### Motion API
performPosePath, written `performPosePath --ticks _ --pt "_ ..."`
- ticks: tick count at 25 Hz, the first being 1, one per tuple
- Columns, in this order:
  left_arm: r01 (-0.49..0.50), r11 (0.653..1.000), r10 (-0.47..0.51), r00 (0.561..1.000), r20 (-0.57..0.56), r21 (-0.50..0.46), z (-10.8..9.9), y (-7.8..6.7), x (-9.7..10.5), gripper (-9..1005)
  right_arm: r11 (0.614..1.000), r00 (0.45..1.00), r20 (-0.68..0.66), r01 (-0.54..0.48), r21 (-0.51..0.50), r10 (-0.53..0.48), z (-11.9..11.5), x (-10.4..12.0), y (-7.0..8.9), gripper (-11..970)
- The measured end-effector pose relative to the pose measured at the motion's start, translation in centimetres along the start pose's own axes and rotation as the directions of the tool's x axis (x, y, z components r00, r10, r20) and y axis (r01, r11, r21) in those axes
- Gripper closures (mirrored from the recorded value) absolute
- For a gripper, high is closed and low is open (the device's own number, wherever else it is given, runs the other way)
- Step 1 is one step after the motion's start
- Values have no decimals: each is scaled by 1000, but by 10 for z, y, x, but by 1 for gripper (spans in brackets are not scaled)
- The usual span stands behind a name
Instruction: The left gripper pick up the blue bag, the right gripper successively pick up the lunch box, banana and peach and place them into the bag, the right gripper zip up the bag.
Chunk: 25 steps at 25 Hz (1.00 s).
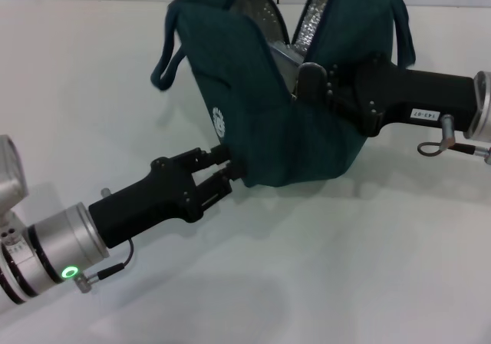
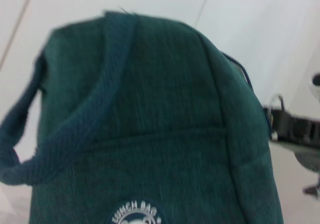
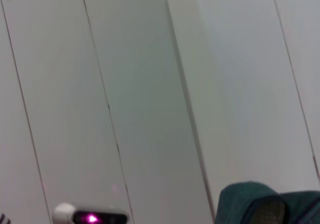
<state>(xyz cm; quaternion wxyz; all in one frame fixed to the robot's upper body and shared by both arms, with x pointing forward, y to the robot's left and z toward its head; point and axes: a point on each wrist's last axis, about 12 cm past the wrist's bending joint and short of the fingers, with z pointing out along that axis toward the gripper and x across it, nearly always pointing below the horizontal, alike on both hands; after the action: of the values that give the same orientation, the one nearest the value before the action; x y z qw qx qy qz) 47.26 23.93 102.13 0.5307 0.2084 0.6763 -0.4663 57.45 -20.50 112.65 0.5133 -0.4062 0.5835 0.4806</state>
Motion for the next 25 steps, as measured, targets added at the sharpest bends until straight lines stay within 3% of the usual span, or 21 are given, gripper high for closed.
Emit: performPosePath --ticks 13,18,25 --pt "-68 997 66 996 60 37 -10 -14 5 530 1000 1000 -13 11 -3 -11 9 1 -2 913" --pt "-64 997 67 995 79 -40 -7 -12 11 487 1000 1000 -8 18 -17 -18 14 -3 -3 912" --pt "-124 986 129 991 46 -111 9 -12 21 336 998 1000 4 24 -53 -24 23 -4 2 911"
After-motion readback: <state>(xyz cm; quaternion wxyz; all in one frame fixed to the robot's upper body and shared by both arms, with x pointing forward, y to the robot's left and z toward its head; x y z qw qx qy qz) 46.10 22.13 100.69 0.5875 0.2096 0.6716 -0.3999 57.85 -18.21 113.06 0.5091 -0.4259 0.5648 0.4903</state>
